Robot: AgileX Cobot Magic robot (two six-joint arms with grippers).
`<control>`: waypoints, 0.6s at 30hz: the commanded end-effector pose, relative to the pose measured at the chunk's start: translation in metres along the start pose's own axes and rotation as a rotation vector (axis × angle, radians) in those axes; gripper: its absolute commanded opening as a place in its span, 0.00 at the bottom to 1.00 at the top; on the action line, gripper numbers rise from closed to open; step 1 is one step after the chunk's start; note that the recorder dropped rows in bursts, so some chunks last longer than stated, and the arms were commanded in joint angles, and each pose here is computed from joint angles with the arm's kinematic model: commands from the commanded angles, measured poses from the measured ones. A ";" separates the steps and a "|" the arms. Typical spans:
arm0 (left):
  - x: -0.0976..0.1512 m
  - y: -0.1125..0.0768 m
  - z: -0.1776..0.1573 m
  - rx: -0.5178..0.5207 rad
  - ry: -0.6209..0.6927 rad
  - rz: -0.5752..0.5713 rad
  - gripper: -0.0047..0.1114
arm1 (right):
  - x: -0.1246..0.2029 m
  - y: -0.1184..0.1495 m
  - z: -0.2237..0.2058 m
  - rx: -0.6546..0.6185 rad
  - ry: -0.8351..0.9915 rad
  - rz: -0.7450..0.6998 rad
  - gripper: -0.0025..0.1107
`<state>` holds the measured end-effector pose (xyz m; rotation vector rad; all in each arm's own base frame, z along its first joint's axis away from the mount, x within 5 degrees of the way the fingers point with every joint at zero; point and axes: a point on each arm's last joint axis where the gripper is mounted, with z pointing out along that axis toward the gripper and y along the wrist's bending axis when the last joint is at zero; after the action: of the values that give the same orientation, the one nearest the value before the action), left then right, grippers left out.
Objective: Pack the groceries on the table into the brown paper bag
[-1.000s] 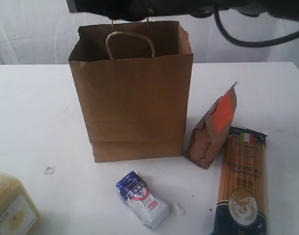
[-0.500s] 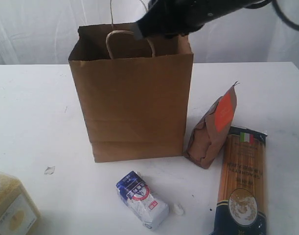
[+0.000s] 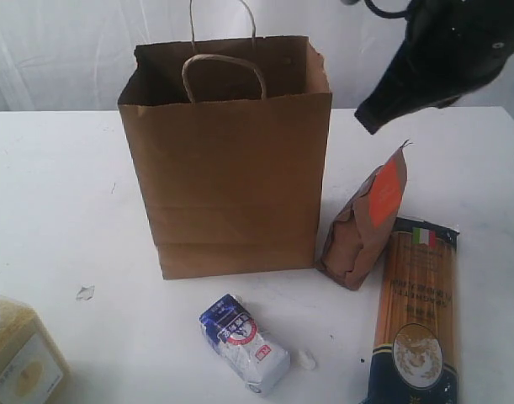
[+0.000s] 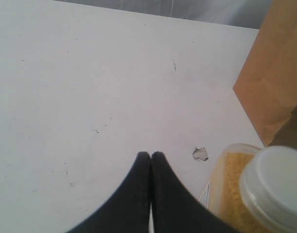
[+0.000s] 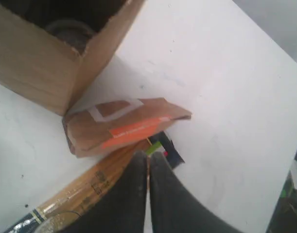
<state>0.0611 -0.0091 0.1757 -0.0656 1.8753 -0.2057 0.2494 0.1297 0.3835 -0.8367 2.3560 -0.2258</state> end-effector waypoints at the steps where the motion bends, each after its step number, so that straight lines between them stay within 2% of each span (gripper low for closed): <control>1: 0.001 0.000 0.000 0.009 0.003 -0.009 0.04 | 0.024 -0.001 0.008 0.051 0.100 -0.009 0.03; 5: 0.001 0.000 0.000 0.009 0.003 -0.009 0.04 | 0.050 -0.004 0.028 0.061 0.184 0.012 0.03; 11: 0.001 0.000 0.000 0.009 0.003 -0.009 0.04 | 0.089 -0.024 0.065 0.077 0.231 0.203 0.03; 18: 0.001 0.000 0.000 0.009 0.003 -0.009 0.04 | 0.116 -0.046 0.075 -0.071 0.257 0.361 0.03</control>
<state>0.0611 -0.0091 0.1757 -0.0656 1.8753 -0.2057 0.2484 0.0341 0.2816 -0.4478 2.7208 -0.2178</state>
